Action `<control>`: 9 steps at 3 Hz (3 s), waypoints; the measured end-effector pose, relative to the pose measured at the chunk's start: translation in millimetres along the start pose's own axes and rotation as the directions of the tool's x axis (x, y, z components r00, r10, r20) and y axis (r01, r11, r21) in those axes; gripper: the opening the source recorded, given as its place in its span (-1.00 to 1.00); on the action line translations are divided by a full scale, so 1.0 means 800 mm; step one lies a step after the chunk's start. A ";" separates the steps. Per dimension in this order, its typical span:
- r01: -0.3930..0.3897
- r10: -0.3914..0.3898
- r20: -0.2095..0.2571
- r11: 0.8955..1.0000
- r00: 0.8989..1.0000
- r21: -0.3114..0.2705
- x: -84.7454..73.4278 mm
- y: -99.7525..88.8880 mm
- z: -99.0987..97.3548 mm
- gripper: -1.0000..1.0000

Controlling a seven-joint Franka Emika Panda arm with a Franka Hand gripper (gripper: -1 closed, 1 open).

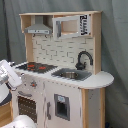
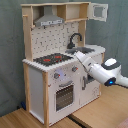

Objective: Play with the kitchen

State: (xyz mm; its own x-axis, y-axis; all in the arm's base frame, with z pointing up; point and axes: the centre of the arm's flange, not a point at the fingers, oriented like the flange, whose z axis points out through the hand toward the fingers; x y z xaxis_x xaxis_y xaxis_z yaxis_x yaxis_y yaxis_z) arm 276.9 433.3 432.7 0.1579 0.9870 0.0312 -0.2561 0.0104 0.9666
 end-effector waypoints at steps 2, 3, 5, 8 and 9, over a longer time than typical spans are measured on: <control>0.007 -0.004 -0.035 0.995 0.999 0.095 -0.056 -0.034 -0.017 1.00; 0.017 -0.013 -0.028 0.989 1.000 0.147 -0.094 -0.064 -0.021 1.00; -0.058 0.061 -0.007 0.972 0.998 0.228 -0.124 -0.111 -0.029 1.00; -0.356 0.349 0.074 0.900 0.934 0.250 -0.127 -0.120 -0.003 1.00; -0.384 0.375 0.087 0.888 0.923 0.254 -0.117 -0.123 0.021 1.00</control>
State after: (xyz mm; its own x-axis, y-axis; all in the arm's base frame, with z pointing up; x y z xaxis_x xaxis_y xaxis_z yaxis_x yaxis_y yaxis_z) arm 303.8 337.1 338.8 0.1327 0.9010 0.4131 -0.0460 -0.4107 0.9106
